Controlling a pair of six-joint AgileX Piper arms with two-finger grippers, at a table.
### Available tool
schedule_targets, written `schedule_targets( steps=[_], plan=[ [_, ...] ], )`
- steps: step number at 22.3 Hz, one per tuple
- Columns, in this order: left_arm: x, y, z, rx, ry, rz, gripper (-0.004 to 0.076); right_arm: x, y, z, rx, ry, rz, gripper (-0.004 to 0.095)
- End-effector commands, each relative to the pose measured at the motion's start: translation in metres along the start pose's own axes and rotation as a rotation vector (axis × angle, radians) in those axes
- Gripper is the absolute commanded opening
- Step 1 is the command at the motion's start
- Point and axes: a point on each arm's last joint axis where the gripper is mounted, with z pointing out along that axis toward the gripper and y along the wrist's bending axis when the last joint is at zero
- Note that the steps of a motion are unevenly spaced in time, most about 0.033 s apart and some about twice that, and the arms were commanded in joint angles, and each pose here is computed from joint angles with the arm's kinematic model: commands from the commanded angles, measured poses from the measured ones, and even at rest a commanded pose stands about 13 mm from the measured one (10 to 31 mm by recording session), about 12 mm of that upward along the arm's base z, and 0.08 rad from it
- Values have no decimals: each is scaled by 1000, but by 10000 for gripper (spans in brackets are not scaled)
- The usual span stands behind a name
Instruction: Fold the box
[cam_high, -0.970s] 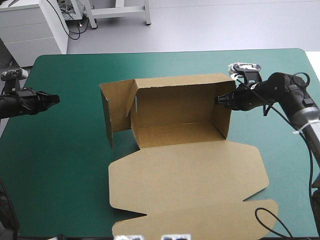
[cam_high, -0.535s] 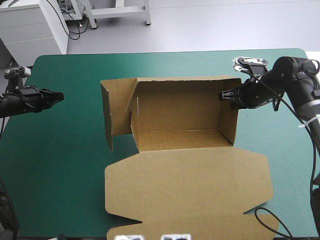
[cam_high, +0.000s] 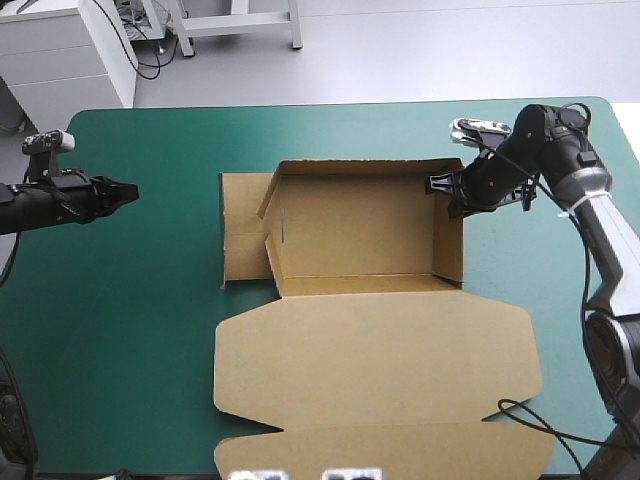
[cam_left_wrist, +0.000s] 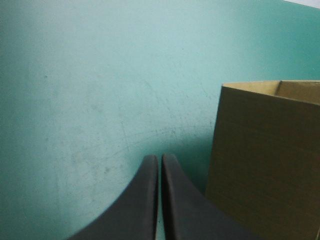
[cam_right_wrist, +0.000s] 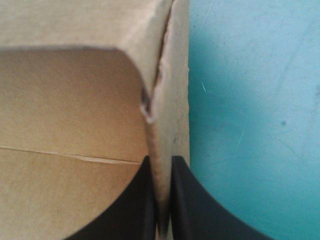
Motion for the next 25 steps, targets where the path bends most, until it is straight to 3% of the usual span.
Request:
schedule_targets(
  steps=[1,5,14,19,25],
  plan=[
    [-12,-13,-12,11,-90,15,6,-19,6,-16,-30,-156,-5,-7],
    [-13,-13,-12,5,-96,15,6,-30,3,-4,-26,-188,-102,-4],
    [-13,-13,-12,4,-96,36,6,-38,1,9,-39,-197,-135,15],
    [-12,-13,-12,12,-87,59,6,-38,3,9,-61,-199,-127,152],
    [-12,-13,-12,13,-86,59,6,-37,6,2,-65,-175,-176,397]
  ],
)
